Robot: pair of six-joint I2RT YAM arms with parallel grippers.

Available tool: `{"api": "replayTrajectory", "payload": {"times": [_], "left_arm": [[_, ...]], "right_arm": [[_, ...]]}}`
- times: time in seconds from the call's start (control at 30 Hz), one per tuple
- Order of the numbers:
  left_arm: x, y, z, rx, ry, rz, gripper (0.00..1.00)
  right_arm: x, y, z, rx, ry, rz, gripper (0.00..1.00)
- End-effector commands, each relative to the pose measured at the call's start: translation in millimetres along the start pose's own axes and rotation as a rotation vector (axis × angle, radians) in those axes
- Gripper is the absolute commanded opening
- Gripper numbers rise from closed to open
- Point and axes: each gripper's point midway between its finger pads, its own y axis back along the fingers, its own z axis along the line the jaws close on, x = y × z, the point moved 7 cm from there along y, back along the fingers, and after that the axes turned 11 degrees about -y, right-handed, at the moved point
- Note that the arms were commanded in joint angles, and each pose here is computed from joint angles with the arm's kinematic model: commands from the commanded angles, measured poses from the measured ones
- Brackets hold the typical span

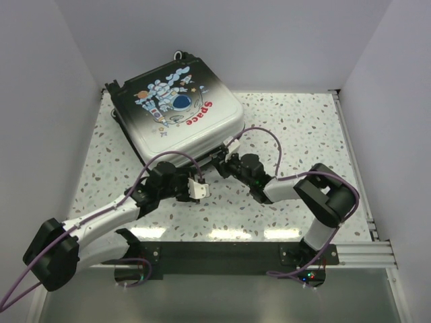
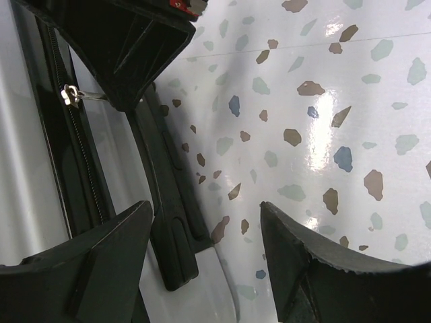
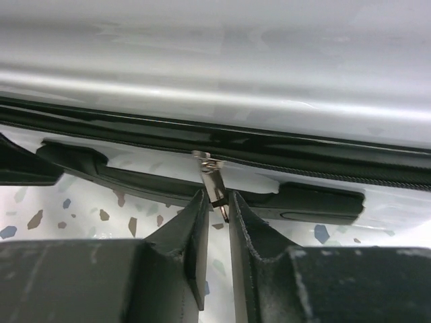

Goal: Pack the luggage

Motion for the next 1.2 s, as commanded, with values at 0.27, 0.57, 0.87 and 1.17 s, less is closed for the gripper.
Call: {"api": "replayTrajectory", "payload": {"times": [0.27, 0.57, 0.87, 1.17], "left_arm": [[-7.6, -3.7, 11.0, -0.029, -0.015, -0.022, 0.72], [-8.8, -6.3, 13.4, -0.028, -0.012, -0.019, 0.72], [-10.1, -6.8, 20.6, -0.07, -0.011, -0.016, 0.72], [-18.1, -11.1, 33.1, -0.183, -0.018, -0.08, 0.7]], "right_arm": [[-35.3, -5.6, 5.1, -0.002, 0.04, -0.172, 0.25], [-37.0, -11.5, 4.6, 0.001, 0.051, -0.174, 0.33], [-26.4, -10.8, 0.2, 0.007, 0.086, -0.159, 0.05], [-29.2, 1.4, 0.1, -0.021, 0.077, -0.14, 0.0]]}}
